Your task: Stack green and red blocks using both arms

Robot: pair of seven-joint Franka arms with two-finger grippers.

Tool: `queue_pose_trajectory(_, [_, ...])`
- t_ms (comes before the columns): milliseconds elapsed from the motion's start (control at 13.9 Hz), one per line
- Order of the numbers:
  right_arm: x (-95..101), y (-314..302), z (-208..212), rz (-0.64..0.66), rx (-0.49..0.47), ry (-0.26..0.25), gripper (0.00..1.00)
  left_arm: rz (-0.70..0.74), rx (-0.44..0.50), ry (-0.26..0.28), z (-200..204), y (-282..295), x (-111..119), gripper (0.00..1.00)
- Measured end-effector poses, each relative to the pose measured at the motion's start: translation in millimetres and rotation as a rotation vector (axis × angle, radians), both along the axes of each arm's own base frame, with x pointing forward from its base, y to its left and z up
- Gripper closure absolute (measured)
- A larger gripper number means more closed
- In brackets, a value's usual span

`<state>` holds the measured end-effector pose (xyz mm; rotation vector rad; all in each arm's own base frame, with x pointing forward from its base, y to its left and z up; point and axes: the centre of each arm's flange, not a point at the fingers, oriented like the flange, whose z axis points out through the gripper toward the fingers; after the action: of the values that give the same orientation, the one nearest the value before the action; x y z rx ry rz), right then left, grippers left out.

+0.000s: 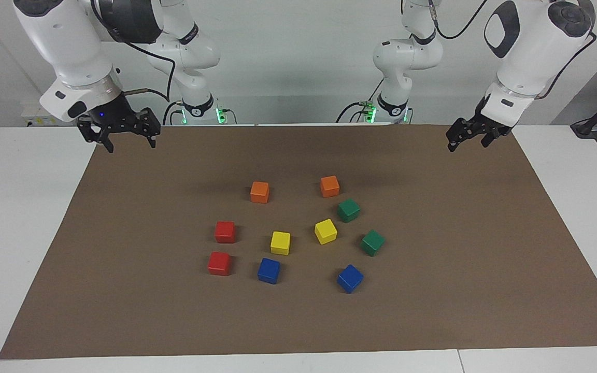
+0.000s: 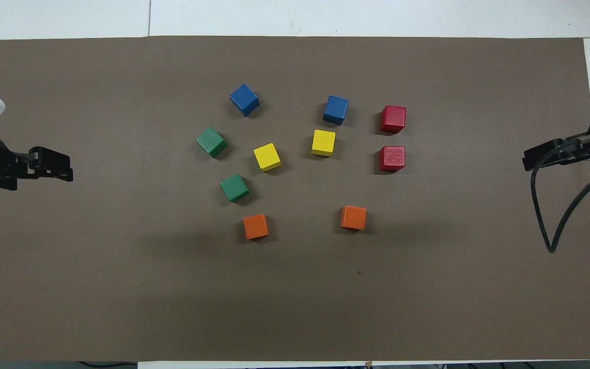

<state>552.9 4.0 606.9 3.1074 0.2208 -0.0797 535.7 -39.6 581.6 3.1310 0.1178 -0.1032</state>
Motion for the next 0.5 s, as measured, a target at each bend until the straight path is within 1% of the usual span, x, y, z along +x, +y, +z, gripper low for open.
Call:
queue_pose_trajectory(359, [0.0,0.2,0.1,-0.002,0.001,0.000,0.00,0.013,-0.001,-0.002,0.5,-1.3,0.2,0.00])
queue_pose_trajectory(431, [0.0,0.3,0.1,-0.002,0.001,0.000,0.00,0.047,0.000,-0.007,1.1,-3.1,0.6,0.00])
queue_pose_trajectory(503, [-0.1,0.5,0.1,-0.002,0.001,0.000,0.00,0.093,-0.001,-0.027,3.0,-7.0,2.4,0.00])
